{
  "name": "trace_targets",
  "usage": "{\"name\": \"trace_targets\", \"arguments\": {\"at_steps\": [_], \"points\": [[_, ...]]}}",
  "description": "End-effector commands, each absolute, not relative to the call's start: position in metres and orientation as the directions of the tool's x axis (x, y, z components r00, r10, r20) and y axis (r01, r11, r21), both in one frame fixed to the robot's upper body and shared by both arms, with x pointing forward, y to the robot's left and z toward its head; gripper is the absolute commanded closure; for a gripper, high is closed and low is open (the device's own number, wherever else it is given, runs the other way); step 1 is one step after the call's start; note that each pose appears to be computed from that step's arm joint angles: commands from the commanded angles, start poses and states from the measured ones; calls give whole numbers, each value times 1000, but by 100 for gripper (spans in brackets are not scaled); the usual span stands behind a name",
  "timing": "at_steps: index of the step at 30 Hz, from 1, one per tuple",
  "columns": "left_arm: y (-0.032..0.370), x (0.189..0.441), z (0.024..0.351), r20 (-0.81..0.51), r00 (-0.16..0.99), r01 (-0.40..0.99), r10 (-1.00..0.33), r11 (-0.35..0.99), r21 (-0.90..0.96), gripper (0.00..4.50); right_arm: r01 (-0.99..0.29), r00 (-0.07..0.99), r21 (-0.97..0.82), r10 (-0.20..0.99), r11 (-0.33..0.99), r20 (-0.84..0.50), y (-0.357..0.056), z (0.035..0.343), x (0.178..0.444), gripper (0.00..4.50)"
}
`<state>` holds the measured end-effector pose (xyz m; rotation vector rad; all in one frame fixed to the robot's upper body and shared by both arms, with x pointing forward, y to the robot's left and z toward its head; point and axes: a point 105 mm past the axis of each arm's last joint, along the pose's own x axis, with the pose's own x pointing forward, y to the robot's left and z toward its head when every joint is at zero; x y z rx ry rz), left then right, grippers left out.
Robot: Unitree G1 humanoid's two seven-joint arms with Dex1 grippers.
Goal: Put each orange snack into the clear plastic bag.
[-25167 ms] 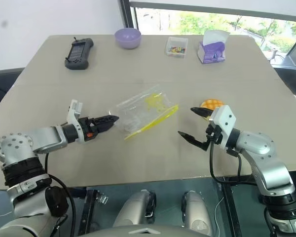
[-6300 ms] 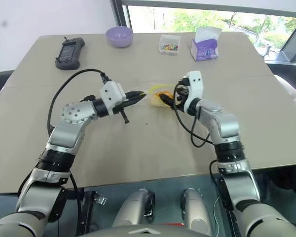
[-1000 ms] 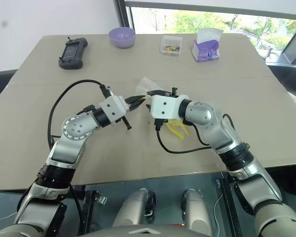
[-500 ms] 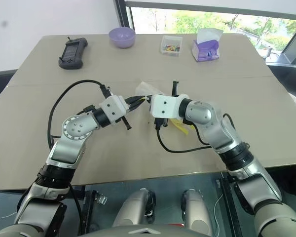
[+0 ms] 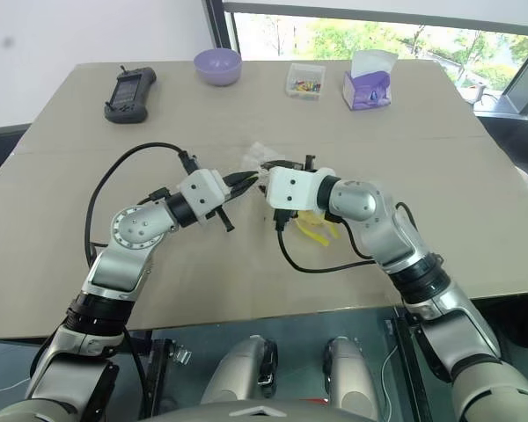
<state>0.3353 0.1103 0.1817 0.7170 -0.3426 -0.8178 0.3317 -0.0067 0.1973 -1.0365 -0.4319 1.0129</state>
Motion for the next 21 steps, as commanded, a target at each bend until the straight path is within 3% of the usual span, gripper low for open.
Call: {"name": "trace_targets", "arguments": {"at_steps": [1, 6, 7, 9, 21], "points": [[112, 334, 188, 41, 648, 521, -760, 482, 704, 450, -429, 496, -886, 866, 179, -64, -7, 221, 327, 260], [112, 334, 187, 40, 650, 520, -759, 482, 705, 450, -433, 492, -883, 868, 182, -62, -6, 222, 327, 260], [112, 334, 187, 39, 650, 520, -759, 482, 705, 450, -433, 492, -883, 868, 183, -62, -6, 222, 327, 310], [112, 334, 186, 38, 651, 520, -758, 482, 705, 450, -429, 493, -885, 868, 183, -60, -6, 222, 327, 357], [113, 334, 185, 41, 651, 518, -758, 483, 706, 450, -433, 498, -885, 864, 170, -78, -7, 218, 327, 357]]}}
